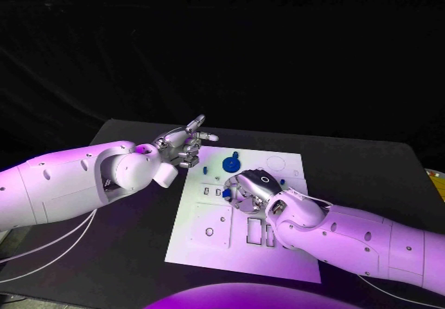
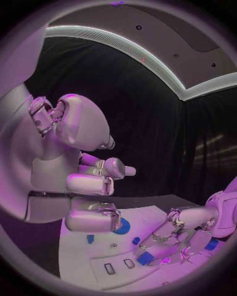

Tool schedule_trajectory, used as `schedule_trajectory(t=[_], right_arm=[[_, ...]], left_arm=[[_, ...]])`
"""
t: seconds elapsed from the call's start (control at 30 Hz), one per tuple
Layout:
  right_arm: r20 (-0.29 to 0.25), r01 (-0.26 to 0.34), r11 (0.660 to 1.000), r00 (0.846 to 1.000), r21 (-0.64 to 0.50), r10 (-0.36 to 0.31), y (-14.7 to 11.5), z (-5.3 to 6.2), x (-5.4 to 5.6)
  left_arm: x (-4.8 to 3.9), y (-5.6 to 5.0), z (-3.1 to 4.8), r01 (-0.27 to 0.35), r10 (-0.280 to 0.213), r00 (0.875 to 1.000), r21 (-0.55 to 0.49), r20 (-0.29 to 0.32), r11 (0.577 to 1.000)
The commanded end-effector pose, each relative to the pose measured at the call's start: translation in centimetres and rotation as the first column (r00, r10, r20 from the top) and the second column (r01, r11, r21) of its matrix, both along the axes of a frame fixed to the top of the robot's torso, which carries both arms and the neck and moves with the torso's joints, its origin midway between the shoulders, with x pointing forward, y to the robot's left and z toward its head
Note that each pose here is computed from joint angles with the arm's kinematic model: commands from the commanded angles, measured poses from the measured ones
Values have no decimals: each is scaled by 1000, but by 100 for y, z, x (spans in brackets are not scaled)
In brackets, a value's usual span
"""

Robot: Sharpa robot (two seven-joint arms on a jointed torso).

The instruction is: Assemble the parts on the task board

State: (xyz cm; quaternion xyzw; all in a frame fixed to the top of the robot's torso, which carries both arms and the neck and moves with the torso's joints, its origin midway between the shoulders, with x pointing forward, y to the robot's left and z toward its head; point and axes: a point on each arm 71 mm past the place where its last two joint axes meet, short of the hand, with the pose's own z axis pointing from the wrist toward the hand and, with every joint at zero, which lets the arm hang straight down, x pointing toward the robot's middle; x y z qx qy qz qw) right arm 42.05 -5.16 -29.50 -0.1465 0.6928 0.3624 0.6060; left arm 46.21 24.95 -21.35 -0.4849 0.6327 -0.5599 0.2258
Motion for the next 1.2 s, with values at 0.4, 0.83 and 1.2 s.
schedule_trajectory(t=[0.4,0.83,1.2], right_arm=[[30,-8,1000,1000,22,7,12,27,-18],[42,-8,999,999,51,6,-12,62,-47],[42,-8,998,999,54,5,-83,107,-106]], left_arm=[[-2,-18,8,26,-26,1000,-7,-2,1000],[-2,-14,5,30,-30,1000,-5,-4,1000],[-3,-7,4,34,-34,999,-1,-2,999]])
